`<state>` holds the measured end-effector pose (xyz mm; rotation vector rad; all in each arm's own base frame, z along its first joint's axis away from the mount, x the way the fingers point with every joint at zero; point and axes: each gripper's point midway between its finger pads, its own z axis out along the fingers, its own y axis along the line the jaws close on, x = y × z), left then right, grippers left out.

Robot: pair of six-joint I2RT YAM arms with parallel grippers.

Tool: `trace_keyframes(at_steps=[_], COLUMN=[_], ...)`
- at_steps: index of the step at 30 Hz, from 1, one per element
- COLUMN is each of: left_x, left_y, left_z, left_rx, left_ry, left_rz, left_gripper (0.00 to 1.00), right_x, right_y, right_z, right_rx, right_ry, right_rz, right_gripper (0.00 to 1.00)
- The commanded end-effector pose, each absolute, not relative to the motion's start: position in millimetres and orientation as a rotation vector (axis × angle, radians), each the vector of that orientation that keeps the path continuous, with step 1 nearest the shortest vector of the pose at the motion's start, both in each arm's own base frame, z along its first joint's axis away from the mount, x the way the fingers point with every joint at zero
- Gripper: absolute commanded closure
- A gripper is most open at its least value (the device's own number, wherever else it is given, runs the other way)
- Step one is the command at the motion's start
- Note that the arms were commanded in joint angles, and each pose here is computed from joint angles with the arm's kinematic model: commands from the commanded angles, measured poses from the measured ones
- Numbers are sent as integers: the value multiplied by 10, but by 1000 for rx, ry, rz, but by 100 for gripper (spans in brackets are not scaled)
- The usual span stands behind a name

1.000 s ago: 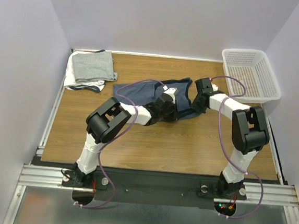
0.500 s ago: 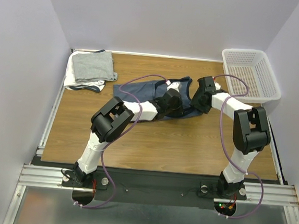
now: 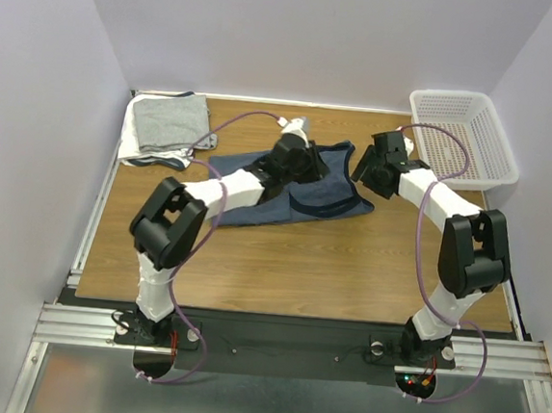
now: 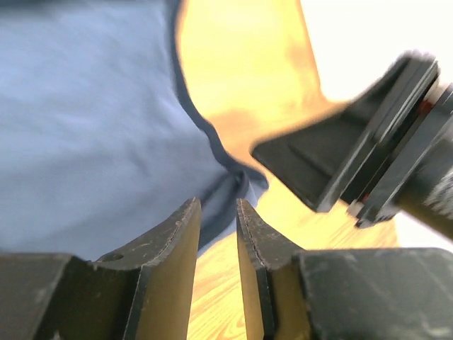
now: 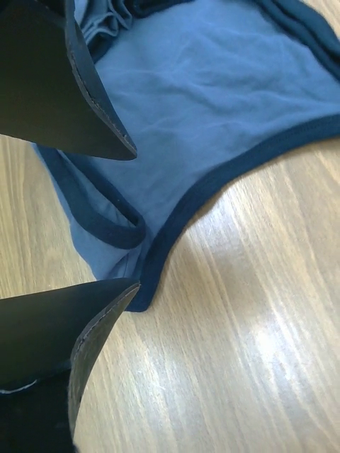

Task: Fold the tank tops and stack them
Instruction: Fold the tank top

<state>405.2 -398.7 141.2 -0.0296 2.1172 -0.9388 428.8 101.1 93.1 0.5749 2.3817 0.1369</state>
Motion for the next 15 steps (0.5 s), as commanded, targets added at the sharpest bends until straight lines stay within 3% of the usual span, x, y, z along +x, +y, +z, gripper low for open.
trace_keyframes(at_steps=[1,7,15], left_x=[4284,4564,4911], left_y=[-3265,-1933,-1159], left_z=[1996,1771,1474], left_rx=[-247,-500,-430], left_ry=[2008,2052,2204], left_rz=[-879,-599,-468], left_gripper=[62,62,63], right_x=[4367,4026,3411], right_y=[1156,2247,4006], right_z=[1466,1667,1577], right_rx=[473,198,-195], right_ry=[2276,2273,2284], right_rz=[208,314,459], right_gripper=[27,31,49])
